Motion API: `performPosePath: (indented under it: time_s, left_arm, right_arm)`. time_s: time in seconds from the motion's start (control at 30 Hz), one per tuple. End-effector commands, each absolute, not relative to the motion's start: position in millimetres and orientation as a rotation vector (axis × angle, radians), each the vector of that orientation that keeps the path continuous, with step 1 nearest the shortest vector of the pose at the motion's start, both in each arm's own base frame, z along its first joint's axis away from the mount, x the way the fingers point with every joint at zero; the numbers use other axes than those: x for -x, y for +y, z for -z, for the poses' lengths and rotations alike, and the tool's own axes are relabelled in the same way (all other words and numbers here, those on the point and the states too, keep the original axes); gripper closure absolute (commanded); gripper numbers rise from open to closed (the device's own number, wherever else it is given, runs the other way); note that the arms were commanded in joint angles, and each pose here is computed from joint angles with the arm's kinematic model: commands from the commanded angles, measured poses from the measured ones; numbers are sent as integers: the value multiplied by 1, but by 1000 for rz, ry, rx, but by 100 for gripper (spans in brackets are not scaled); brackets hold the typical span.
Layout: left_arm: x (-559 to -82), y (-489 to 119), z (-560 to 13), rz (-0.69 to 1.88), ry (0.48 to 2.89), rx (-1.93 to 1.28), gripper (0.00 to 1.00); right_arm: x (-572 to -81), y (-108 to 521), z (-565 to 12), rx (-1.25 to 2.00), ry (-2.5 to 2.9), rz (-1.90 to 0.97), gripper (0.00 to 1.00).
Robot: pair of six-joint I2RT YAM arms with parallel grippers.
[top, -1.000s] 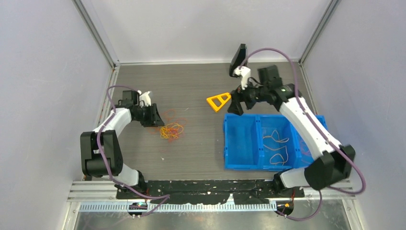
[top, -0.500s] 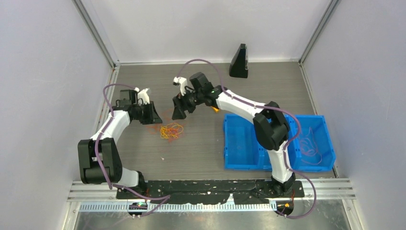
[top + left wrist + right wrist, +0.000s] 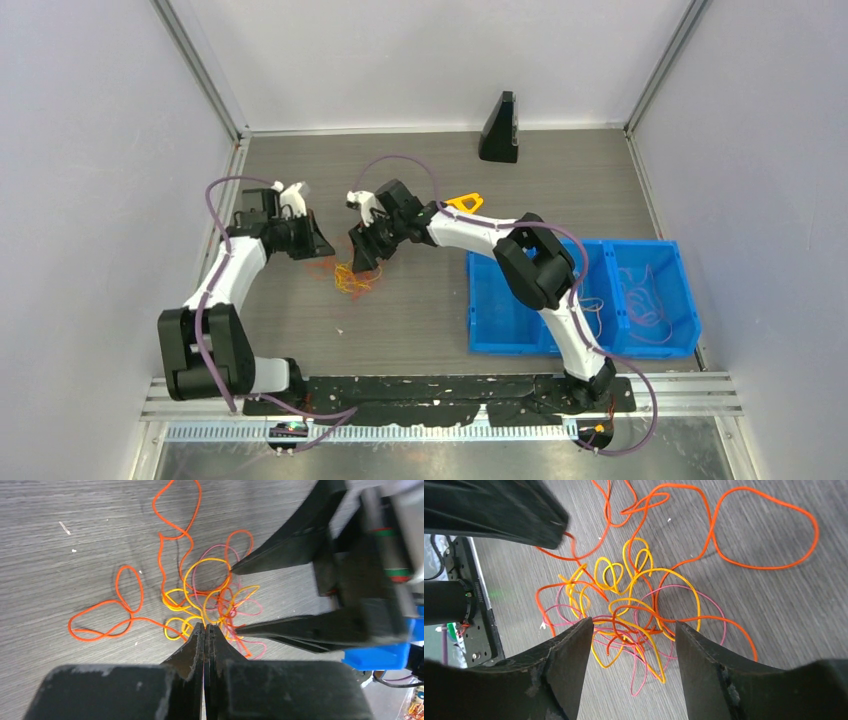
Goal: Untangle the cables
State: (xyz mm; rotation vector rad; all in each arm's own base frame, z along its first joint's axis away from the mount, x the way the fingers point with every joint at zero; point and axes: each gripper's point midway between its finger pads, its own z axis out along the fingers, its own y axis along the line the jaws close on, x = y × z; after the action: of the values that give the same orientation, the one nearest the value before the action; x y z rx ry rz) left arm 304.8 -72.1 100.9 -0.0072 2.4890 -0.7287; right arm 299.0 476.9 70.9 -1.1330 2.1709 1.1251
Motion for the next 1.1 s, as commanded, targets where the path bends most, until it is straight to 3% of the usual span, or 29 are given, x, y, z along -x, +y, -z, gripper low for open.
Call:
performPosePath:
  time_s: [0.0, 0.3, 0.53, 0.7, 1.07]
  left_arm:
    - [-302, -78, -143, 789, 2369, -30, 100]
    - [-285, -77, -232, 749, 2165, -116, 100]
    - [-282, -64, -339, 679, 1924, -118, 100]
    - [-279, -57, -411, 594, 1733, -132, 100]
    - [-261, -43, -566, 430, 1312, -134, 100]
  right_arm:
    - [-306, 483, -66, 1175, 2115, -1024, 36]
    - [-311, 467, -27, 1321, 2136, -715, 61]
    - [-307, 453, -6, 1405, 2161, -579, 75]
    - [-305, 450, -1, 1457, 2132, -501, 90]
    - [-294, 450, -2, 1485, 2127, -492, 94]
